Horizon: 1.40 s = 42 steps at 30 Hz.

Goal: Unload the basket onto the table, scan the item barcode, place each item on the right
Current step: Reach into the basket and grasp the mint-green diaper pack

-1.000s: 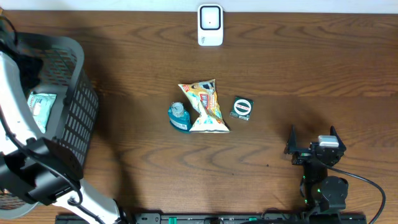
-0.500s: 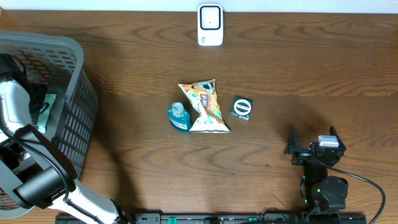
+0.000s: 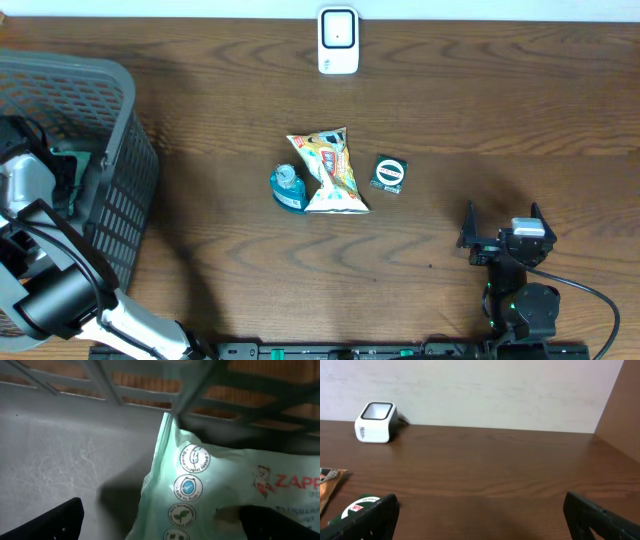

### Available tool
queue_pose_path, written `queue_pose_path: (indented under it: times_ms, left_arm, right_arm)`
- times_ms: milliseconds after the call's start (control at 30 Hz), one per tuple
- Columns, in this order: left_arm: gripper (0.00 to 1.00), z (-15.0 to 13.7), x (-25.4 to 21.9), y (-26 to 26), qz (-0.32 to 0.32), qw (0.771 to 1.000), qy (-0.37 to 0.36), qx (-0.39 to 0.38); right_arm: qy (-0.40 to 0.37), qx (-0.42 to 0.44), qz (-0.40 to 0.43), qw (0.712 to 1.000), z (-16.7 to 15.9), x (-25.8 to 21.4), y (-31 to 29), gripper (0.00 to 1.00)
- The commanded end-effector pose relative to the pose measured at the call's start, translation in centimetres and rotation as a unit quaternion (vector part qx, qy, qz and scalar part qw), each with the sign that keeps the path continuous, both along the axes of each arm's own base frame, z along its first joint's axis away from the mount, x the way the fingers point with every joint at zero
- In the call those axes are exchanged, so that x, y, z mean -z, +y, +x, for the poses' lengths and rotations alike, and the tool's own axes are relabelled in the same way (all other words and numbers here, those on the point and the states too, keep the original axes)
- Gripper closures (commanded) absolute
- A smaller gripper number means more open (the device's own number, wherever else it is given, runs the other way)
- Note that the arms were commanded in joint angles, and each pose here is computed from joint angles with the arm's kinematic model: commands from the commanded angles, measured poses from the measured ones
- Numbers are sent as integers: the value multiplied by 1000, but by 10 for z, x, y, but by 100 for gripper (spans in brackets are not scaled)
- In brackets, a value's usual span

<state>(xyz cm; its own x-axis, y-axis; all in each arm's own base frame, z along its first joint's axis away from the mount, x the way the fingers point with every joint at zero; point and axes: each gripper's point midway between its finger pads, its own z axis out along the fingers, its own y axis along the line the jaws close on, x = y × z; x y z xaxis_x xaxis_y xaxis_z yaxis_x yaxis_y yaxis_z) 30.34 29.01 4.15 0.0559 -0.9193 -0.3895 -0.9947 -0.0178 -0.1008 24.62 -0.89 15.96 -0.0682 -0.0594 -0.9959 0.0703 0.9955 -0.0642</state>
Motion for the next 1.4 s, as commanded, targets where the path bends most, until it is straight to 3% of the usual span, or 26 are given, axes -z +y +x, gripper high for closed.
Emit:
queue_pose_path:
  times_ms: [0, 100, 133, 167, 300, 533, 700, 767, 933, 1000, 1100, 1133, 1233, 1267, 1300, 1367]
  left_arm:
    - [5, -2, 17, -8, -21, 1000, 7, 1]
    - [17, -1, 26, -12, -37, 999, 9, 10]
    - [28, 0, 27, -14, -42, 999, 11, 21]
    - [49, 1, 29, -17, -49, 998, 13, 39]
    - [92, 0, 29, -24, -64, 995, 23, 74]
    - [93, -2, -17, -31, -59, 996, -13, 62]
    - [93, 8, -109, -36, 1, 989, -122, 77]
    - [93, 0, -164, -42, 50, 980, -176, 83]
    - [93, -26, -249, -66, 116, 952, -269, 85]
    - [93, -27, -275, -86, 114, 935, -318, 113]
    - [93, -21, -318, -142, 71, 882, -416, 207]
    - [92, -17, -340, -184, 38, 839, -464, 281]
    - [93, -17, -374, -259, -8, 755, -518, 402]
    - [93, -17, -380, -272, -11, 740, -524, 421]
    - [93, -15, -390, -299, -14, 711, -534, 457]
    - [93, -11, -396, -328, -21, 687, -541, 485]
  right_arm:
    - [0, -4, -4, 1000, 0, 0, 2, 1]
    - [0, -4, -4, 1000, 0, 0, 2, 1]
    - [0, -4, -4, 1000, 0, 0, 2, 1]
    - [0, -4, -4, 1000, 0, 0, 2, 1]
    - [0, -4, -4, 1000, 0, 0, 2, 1]
    - [0, -4, -4, 1000, 0, 0, 2, 1]
    - [0, -4, -4, 1000, 0, 0, 2, 1]
    - [0, -4, -4, 1000, 0, 0, 2, 1]
    - [0, -4, -4, 1000, 0, 0, 2, 1]
    - [0, -4, -4, 1000, 0, 0, 2, 1]
    - [0, -4, -4, 1000, 0, 0, 2, 1]
    - [0, -4, -4, 1000, 0, 0, 2, 1]
    - [0, -4, -4, 1000, 0, 0, 2, 1]
    - [0, -4, -4, 1000, 0, 0, 2, 1]
    - [0, -4, -4, 1000, 0, 0, 2, 1]
    - [0, -4, -4, 1000, 0, 0, 2, 1]
